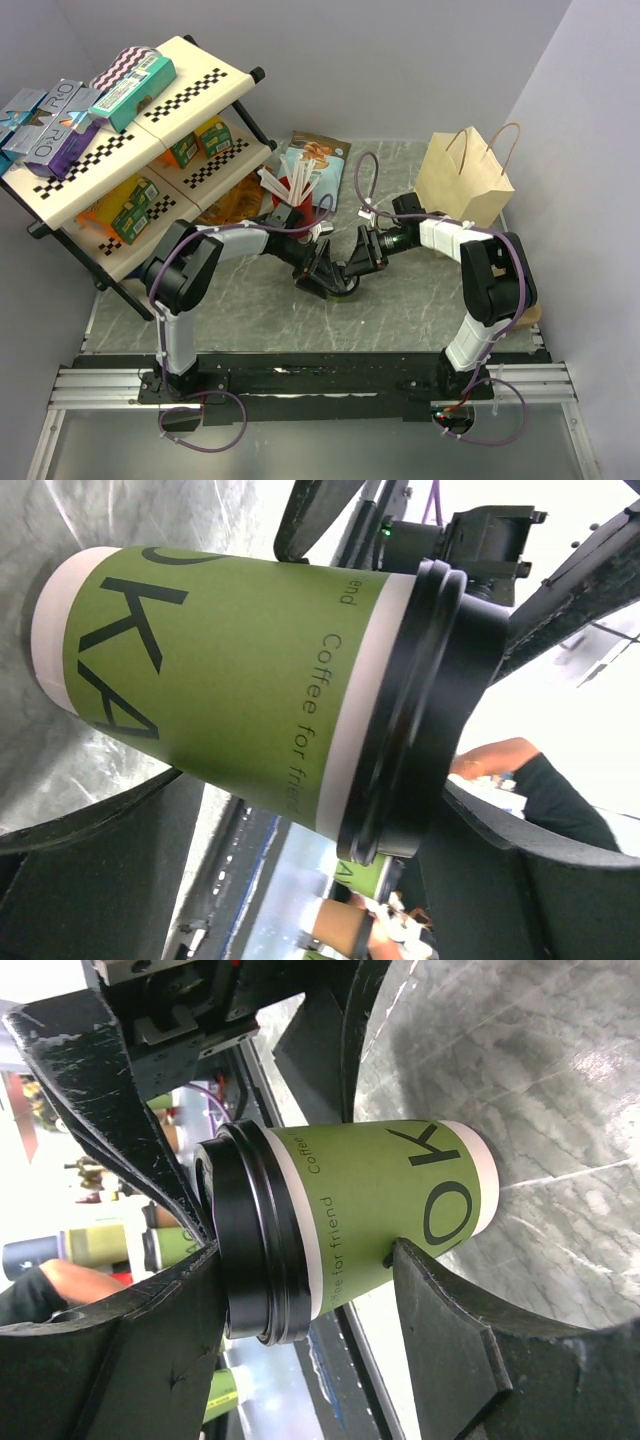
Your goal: Pack the takeout coffee
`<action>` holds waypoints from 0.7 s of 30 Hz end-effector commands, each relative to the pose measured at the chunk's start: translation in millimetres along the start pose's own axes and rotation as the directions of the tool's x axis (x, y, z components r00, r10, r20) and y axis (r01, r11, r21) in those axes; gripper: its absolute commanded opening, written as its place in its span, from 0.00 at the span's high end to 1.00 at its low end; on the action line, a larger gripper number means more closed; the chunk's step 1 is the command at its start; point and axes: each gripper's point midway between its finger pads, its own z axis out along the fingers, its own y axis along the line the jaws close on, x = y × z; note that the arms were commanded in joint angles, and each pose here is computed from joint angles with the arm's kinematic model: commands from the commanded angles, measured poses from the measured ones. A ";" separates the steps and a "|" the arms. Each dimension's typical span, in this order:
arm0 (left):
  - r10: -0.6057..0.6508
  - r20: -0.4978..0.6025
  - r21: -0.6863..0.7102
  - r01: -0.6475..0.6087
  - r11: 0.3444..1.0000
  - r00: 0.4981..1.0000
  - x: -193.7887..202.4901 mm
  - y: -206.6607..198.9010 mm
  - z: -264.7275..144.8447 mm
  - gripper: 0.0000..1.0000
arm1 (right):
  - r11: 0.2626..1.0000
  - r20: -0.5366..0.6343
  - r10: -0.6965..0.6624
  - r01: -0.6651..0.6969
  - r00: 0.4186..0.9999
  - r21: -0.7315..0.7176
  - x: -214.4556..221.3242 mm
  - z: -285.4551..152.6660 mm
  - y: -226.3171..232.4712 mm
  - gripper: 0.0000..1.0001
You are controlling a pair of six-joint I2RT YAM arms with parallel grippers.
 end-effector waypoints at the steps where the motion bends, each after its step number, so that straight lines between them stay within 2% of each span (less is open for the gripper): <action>1: 0.206 0.103 -0.488 -0.131 0.863 0.973 -36.2 117.7 -9.0 0.61 | 0.985 -0.009 -0.132 0.132 0.991 0.109 -9.5 -3.5 -12.2 0.30; 4: 0.221 0.098 -0.421 -0.160 0.893 0.970 -40.4 102.5 -9.4 0.56 | 0.985 -0.001 -0.139 0.139 0.990 0.100 -17.0 -7.7 -9.7 0.30; 6: 0.240 0.095 -0.367 -0.190 0.911 0.966 -44.4 90.0 -11.2 0.43 | 0.986 0.014 -0.143 0.142 0.990 0.082 -23.6 -12.3 -6.1 0.29; 9: 0.274 0.083 -0.357 -0.228 0.906 0.958 -50.2 82.9 -14.7 0.34 | 0.984 0.027 -0.164 0.162 0.986 0.077 -32.3 -17.0 -2.8 0.25; 14: 0.271 0.093 -0.325 -0.228 0.918 0.958 -60.7 76.6 -16.9 0.26 | 0.987 0.028 -0.127 0.124 0.991 0.099 -41.2 -19.2 -12.2 0.23; 21: 0.269 0.102 -0.308 -0.227 0.924 0.958 -69.3 74.2 -19.6 0.25 | 0.991 0.052 -0.090 0.084 0.995 0.105 -53.0 -18.5 -21.9 0.23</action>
